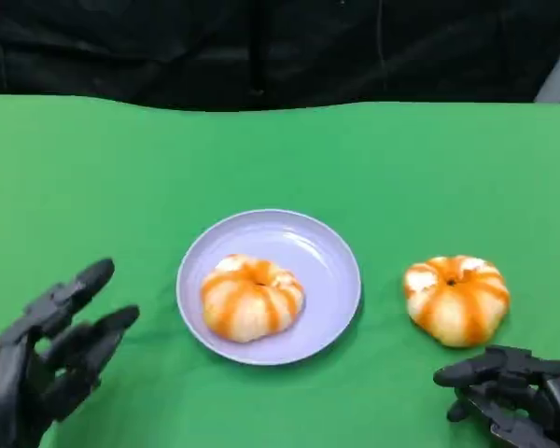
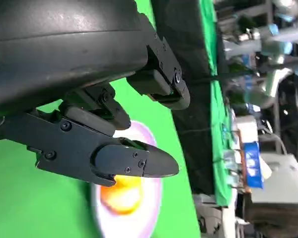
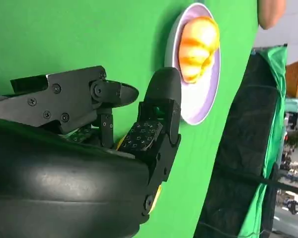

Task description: Grasp the bread from the table and place it into the plate.

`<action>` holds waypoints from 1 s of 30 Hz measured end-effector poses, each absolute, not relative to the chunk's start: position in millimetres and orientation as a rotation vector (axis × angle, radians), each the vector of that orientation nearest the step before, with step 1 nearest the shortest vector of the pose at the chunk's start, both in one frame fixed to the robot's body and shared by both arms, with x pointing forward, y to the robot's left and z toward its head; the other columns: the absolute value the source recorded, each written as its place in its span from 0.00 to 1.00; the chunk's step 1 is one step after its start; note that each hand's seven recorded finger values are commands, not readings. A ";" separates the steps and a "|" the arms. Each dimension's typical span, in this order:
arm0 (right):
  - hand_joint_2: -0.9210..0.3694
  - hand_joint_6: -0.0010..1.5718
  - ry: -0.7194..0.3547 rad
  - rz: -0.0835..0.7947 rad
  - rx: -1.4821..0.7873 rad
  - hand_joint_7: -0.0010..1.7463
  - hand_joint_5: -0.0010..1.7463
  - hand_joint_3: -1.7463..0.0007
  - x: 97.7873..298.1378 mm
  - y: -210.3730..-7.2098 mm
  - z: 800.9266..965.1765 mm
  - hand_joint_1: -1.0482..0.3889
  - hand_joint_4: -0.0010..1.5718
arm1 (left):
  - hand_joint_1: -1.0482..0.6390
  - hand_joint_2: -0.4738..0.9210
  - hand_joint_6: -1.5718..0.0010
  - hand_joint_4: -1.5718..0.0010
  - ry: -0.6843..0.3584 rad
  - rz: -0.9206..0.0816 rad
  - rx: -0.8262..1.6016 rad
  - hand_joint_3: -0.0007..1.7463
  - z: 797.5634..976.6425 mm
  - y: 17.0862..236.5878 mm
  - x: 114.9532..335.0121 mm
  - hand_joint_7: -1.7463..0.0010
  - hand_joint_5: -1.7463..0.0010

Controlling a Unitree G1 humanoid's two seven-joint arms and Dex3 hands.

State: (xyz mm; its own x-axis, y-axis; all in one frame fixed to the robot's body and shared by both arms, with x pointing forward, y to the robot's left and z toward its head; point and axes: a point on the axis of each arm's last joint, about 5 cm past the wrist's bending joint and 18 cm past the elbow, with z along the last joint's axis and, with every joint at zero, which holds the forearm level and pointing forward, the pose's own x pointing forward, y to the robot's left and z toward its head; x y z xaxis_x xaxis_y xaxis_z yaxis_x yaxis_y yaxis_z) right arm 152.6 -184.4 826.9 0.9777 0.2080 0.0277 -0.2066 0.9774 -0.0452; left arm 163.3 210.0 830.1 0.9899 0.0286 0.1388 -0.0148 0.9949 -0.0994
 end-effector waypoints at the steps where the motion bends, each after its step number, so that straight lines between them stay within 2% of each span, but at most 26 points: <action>1: 0.00 0.61 -0.034 0.209 -0.042 0.36 0.70 0.80 153.1 -184.3 827.2 0.72 0.49 | 0.30 1.00 0.58 0.45 -0.142 0.021 -0.101 0.14 830.2 210.2 162.7 0.99 0.99; 13: 0.00 0.61 -0.034 0.212 -0.039 0.36 0.71 0.79 153.6 -184.5 826.9 0.72 0.49 | 0.29 1.00 0.56 0.44 -0.147 0.030 -0.137 0.13 831.7 209.2 158.3 0.99 0.99; 16: 0.00 0.61 -0.035 0.213 -0.039 0.36 0.71 0.79 153.7 -184.5 827.0 0.72 0.49 | 0.36 1.00 0.56 0.46 -0.144 0.026 -0.140 0.11 831.6 209.2 157.6 0.99 0.99; 17: 0.00 0.61 -0.035 0.213 -0.039 0.36 0.71 0.79 153.7 -184.5 827.0 0.72 0.49 | 0.44 1.00 0.55 0.46 -0.139 0.023 -0.142 0.10 831.3 209.3 157.0 0.99 0.99; 19: 0.00 0.61 -0.035 0.213 -0.039 0.36 0.71 0.79 153.6 -184.5 826.9 0.72 0.49 | 0.50 1.00 0.54 0.45 -0.118 0.021 -0.148 0.09 830.4 209.4 153.6 0.99 0.99; 21: 0.00 0.61 -0.034 0.212 -0.040 0.36 0.71 0.79 153.3 -184.9 826.8 0.72 0.49 | 0.57 1.00 0.51 0.43 -0.100 0.019 -0.152 0.12 829.7 208.4 151.6 0.98 0.98; 26: 0.00 0.61 -0.033 0.212 -0.043 0.36 0.71 0.79 152.8 -185.6 827.0 0.72 0.48 | 0.63 1.00 0.45 0.38 -0.079 0.002 -0.099 0.19 829.9 206.0 150.0 0.97 0.97; 30: 0.00 0.60 -0.033 0.211 -0.047 0.36 0.70 0.79 151.7 -186.8 827.3 0.73 0.48 | 0.68 1.00 0.34 0.28 -0.071 -0.010 -0.072 0.27 829.7 205.0 149.6 0.94 0.94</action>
